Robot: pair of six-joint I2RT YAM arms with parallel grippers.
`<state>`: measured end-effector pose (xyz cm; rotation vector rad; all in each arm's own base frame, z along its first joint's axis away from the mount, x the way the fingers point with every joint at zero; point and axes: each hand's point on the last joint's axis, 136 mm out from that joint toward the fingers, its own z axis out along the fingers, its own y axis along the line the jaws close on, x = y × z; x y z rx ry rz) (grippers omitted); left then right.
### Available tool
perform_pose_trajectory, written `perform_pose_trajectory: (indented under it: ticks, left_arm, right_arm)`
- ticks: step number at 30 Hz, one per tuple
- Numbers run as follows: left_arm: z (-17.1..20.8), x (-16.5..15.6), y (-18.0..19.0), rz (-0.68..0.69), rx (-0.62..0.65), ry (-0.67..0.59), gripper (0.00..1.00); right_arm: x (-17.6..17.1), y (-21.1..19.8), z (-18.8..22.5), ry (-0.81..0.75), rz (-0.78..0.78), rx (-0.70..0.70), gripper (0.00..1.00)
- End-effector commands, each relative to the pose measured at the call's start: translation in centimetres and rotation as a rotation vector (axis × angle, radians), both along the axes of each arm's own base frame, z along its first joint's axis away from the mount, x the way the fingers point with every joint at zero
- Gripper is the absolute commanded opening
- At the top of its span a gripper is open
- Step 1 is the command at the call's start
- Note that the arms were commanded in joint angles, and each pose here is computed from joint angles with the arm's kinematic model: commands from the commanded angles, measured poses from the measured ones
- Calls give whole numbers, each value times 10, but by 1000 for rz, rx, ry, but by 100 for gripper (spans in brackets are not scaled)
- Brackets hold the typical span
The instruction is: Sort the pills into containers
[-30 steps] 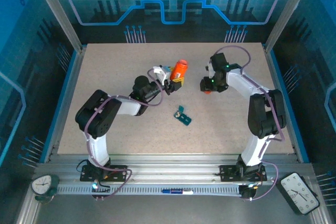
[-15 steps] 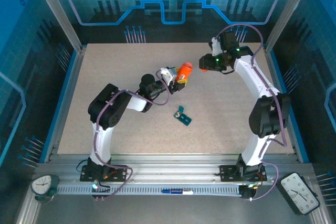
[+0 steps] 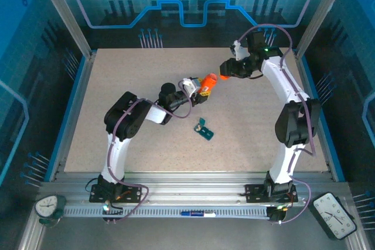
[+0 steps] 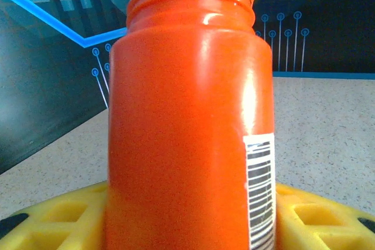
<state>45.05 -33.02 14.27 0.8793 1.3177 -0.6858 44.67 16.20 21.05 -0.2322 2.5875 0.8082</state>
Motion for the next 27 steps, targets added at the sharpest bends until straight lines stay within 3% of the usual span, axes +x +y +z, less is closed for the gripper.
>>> perform_pose_trajectory:
  ticks: [1, 27]
  left_arm:
    - [6, 1, -3, -35, 8, -57, 0]
    - [8, -7, -8, -87, 11, -59, 0]
  right_arm:
    - [-8, 8, 6, 27, 80, 63, 40]
    - [-28, 43, -19, 110, 228, 57, 40]
